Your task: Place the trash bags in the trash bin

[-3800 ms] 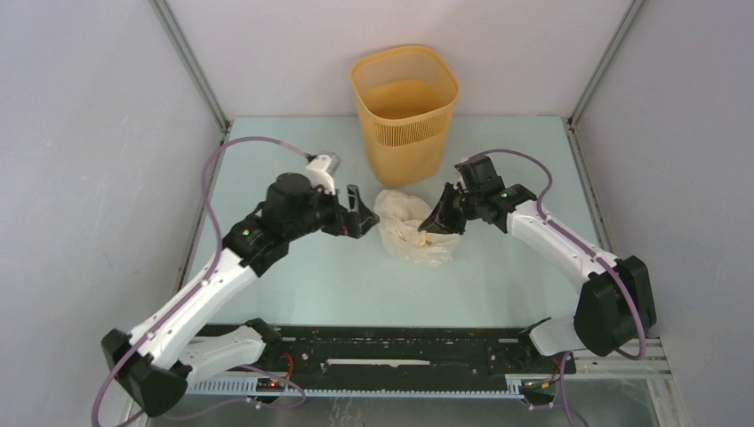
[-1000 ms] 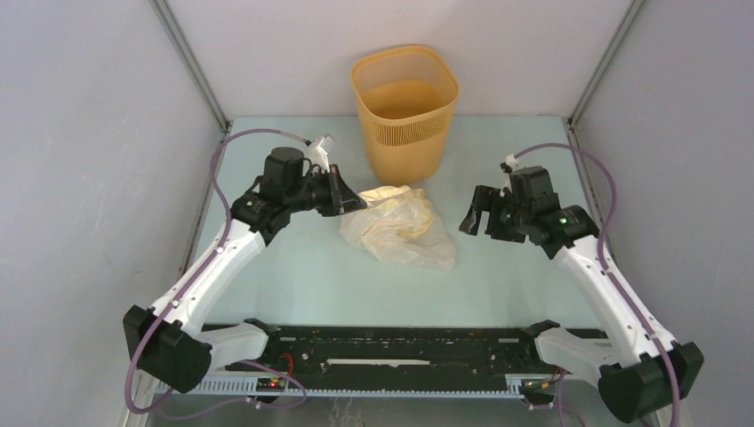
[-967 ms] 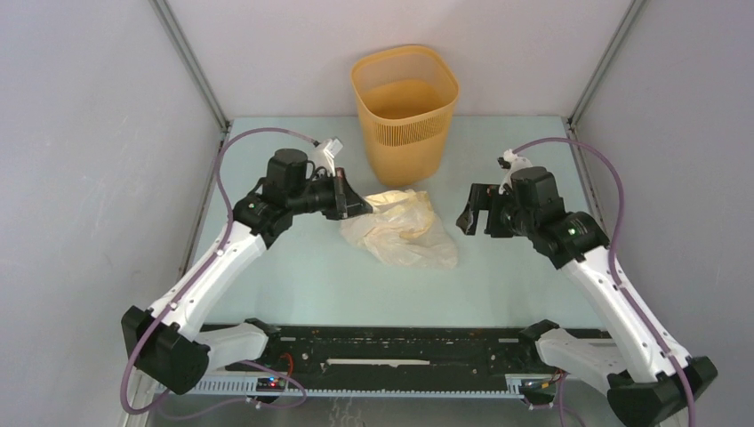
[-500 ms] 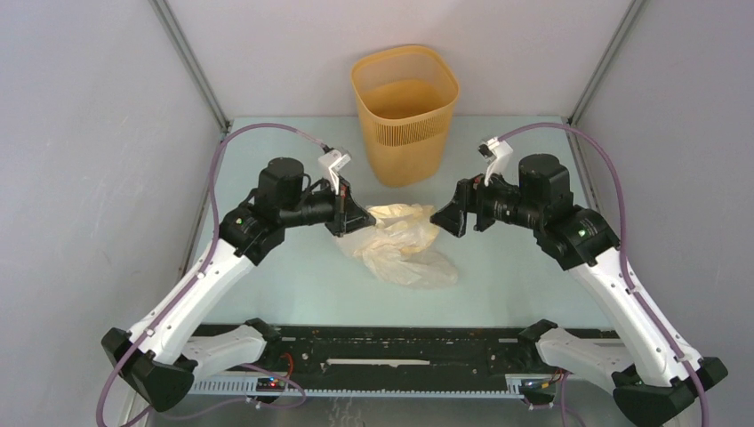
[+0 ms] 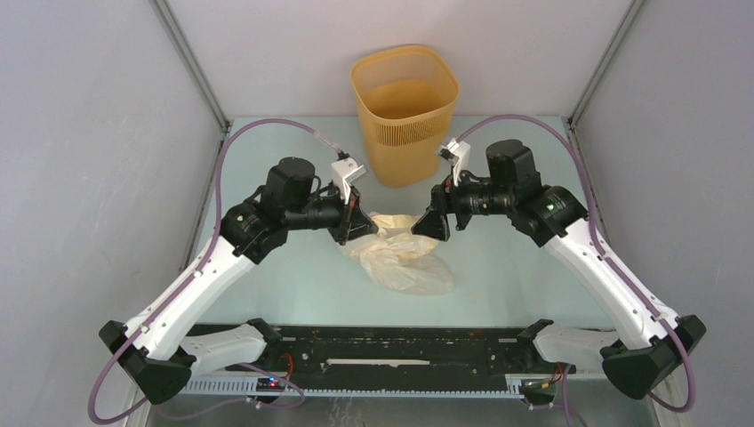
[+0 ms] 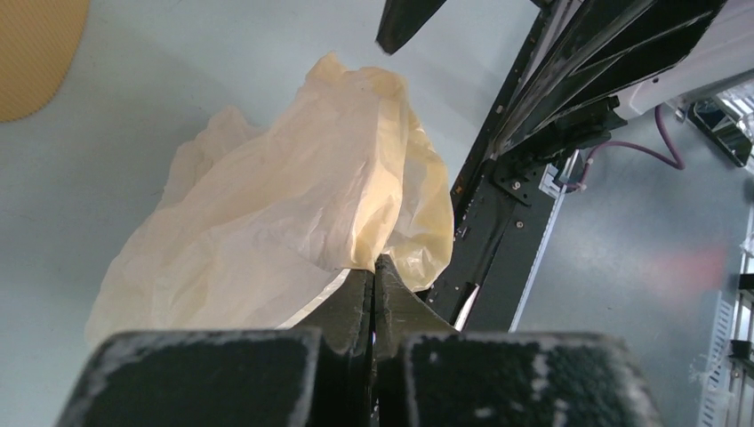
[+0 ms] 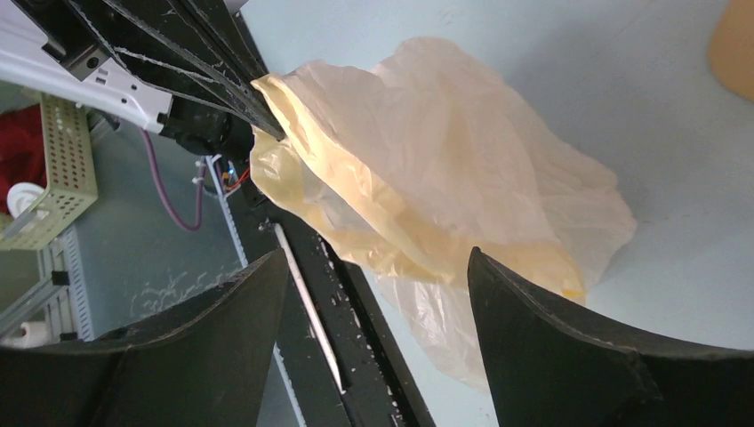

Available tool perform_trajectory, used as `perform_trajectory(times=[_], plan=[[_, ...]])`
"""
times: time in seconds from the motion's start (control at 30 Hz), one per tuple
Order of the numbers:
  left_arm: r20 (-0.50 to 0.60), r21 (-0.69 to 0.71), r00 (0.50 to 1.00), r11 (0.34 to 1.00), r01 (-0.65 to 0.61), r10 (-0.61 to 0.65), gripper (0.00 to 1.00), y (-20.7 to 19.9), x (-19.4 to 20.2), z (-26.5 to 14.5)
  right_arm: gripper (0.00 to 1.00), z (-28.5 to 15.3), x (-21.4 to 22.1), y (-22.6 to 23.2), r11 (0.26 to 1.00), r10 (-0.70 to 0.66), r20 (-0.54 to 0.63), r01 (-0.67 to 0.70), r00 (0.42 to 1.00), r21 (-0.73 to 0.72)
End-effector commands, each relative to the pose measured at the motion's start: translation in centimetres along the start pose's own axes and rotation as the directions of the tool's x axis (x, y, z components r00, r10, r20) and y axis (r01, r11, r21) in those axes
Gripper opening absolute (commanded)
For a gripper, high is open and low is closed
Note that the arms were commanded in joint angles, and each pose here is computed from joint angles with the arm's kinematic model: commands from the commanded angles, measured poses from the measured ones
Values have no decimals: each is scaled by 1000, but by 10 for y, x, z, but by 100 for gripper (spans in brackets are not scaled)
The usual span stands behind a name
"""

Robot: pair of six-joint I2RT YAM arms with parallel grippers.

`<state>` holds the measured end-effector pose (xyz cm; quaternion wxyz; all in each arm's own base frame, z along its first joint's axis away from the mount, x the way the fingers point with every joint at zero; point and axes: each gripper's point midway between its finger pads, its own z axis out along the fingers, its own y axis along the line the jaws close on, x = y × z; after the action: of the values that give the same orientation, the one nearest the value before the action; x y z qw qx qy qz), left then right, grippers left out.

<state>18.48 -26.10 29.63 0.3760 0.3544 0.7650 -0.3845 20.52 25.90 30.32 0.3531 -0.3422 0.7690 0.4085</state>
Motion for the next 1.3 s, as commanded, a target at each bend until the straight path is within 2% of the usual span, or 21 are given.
perform_trajectory(times=[0.0, 0.17, 0.37, 0.53, 0.67, 0.73, 0.77, 0.8, 0.83, 0.9, 0.97, 1.0, 1.07, 1.17, 1.2, 1.27], plan=[[19, 1, 997, 997, -78, 77, 0, -7, -14, -7, 83, 11, -1, 15, 995, -55, -21, 53, 998, -80], [15, 7, 996, 996, -88, 88, 0, -9, -13, -8, 83, 20, 7, 1, 998, -57, -58, 56, 997, -25], [9, 47, 995, 993, -104, 103, 0, -19, -12, -7, 79, 31, 11, 5, 997, -47, -68, 42, 997, -67], [5, 60, 991, 990, -130, 130, 0, -24, -9, -10, 83, 37, 10, -2, 999, -22, -59, 20, 998, -36], [14, 51, 990, 988, -144, 143, 0, -24, -13, -12, 81, 43, 19, 7, 997, -9, -94, 2, 996, -81], [23, 50, 989, 988, -149, 148, 0, -24, -18, -13, 73, 44, 24, 8, 996, -5, -113, -5, 994, -86], [28, 42, 988, 988, -152, 151, 0, -24, -20, -14, 65, 43, 24, 8, 996, 1, -115, -11, 993, -86], [33, 31, 988, 988, -154, 153, 0, -22, -22, -14, 53, 42, 23, 8, 996, 14, -113, -24, 993, -82], [43, 11, 987, 988, -154, 153, 0, -20, -26, -15, 33, 40, 22, 9, 996, 31, -111, -40, 993, -80], [69, -68, 989, 989, -129, 134, 0, -9, -34, -17, 2, 37, 17, 11, 995, 61, -89, -67, 994, -73], [105, -207, 989, 975, -79, 103, 0, 12, -45, -24, 0, 32, 7, 11, 993, 114, -47, -116, 992, -32], [132, -290, 987, 956, -46, 88, 6, 24, -52, -30, 0, 28, 0, 9, 990, 140, -10, -140, 990, 3], [195, -431, 978, 902, 22, 69, 42, 44, -66, -48, 0, 16, -15, 1, 972, 205, 86, -213, 975, 98], [285, -533, 958, 835, 137, 24, 77, 58, -83, -72, 0, -6, -36, -20, 891, 313, 274, -381, 909, 246], [311, -533, 951, 827, 180, -7, 83, 59, -87, -76, 0, -13, -39, -29, 846, 350, 339, -450, 873, 285], [334, -430, 940, 877, 217, -69, 87, 43, -95, -69, 0, -28, -46, -48, 741, 398, 476, -581, 784, 336]])
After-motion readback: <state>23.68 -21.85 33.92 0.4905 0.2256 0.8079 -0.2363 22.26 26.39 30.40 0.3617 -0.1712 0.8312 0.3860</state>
